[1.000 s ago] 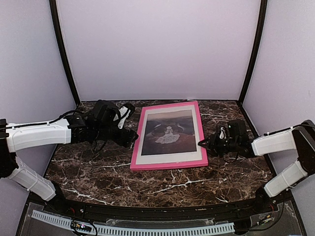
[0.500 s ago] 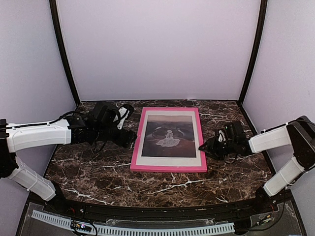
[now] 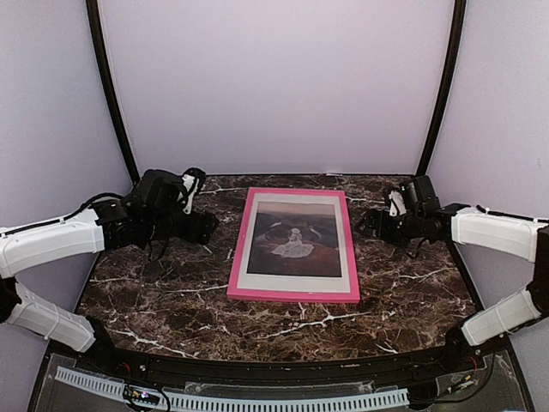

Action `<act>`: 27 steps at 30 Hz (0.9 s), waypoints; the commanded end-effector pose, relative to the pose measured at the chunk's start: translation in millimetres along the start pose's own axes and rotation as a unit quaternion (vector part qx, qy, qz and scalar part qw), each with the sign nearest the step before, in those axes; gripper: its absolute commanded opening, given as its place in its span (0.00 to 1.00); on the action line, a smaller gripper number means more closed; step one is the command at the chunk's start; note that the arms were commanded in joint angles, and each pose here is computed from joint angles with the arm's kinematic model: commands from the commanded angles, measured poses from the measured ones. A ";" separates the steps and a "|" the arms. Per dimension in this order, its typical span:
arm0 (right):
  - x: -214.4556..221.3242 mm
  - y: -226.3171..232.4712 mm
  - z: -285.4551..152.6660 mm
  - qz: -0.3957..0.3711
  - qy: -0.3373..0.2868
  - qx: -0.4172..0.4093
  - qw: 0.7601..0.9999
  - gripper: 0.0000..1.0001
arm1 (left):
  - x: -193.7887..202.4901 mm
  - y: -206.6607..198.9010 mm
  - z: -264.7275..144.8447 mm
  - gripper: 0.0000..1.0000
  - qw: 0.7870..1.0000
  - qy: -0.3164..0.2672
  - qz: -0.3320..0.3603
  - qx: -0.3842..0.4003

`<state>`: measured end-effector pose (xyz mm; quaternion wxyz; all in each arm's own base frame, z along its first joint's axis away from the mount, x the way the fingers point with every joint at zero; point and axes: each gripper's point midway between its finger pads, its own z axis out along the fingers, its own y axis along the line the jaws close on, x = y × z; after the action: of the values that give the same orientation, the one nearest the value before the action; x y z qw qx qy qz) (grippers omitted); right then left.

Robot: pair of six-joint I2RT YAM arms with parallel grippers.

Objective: Put the photo into the frame
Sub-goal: Turn over the photo frame.

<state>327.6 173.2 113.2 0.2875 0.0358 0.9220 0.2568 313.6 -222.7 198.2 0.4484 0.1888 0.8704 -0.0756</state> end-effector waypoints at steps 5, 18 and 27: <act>-38.9 -10.2 -58.5 -0.124 -0.057 0.104 0.985 0.99 | -8.9 56.5 -26.3 0.92 0.994 -0.043 -0.077 -0.062; -73.1 -7.3 -104.5 -0.161 -0.142 0.145 0.966 0.99 | -12.3 111.2 -68.2 0.99 0.978 -0.094 -0.122 -0.141; -73.6 -8.6 -119.0 -0.169 -0.162 0.152 0.960 0.99 | -20.8 123.7 -122.6 0.99 0.965 -0.184 -0.109 -0.149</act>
<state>324.0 102.2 217.2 0.4411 -0.0408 0.8945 0.0607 293.8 -92.4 276.9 0.5800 0.0094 0.8137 -0.0370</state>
